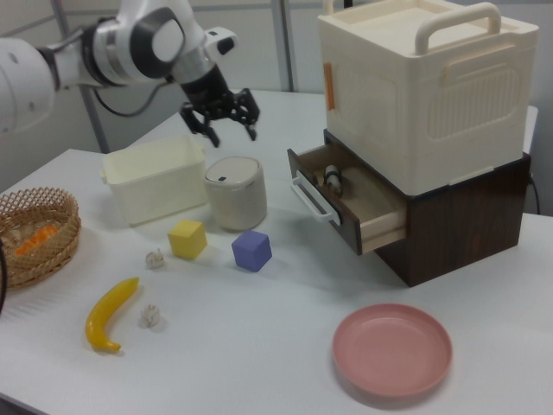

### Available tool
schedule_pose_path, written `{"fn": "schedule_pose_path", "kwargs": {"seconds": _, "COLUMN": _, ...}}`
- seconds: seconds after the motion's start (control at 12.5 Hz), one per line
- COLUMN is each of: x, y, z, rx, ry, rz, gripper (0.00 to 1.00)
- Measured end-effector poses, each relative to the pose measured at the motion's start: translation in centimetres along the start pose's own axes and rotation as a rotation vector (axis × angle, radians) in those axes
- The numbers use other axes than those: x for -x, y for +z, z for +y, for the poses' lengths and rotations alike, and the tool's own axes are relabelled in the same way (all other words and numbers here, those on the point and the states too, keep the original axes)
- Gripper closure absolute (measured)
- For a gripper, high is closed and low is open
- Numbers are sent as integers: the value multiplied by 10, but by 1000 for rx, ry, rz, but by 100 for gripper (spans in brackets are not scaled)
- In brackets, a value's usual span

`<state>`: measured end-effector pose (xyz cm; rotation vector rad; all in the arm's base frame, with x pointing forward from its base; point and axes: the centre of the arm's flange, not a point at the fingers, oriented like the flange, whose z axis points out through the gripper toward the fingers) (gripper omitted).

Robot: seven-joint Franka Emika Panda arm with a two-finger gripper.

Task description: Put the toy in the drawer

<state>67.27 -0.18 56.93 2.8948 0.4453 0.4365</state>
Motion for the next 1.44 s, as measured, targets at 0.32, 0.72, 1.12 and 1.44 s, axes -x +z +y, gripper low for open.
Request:
{"fn": "schedule_pose_path", "kwargs": {"seconds": 0.32, "x": 44, "y": -65, "z": -17, "rx": -94, "ry": 103, "rz": -191, "gripper": 0}}
{"fn": "schedule_pose_path", "kwargs": {"seconds": 0.72, "x": 75, "y": -85, "z": -35, "rx": -153, "ry": 221, "rz": -315, "gripper": 0}}
{"fn": "schedule_pose_path", "kwargs": {"seconds": 1.12, "x": 86, "y": -81, "z": -19, "rx": -148, "ry": 258, "rz": -329, "gripper": 0}}
{"fn": "schedule_pose_path", "kwargs": {"seconds": 1.44, "x": 89, "y": -87, "z": -12, "rx": -144, "ry": 272, "rz": -319, "gripper": 0}}
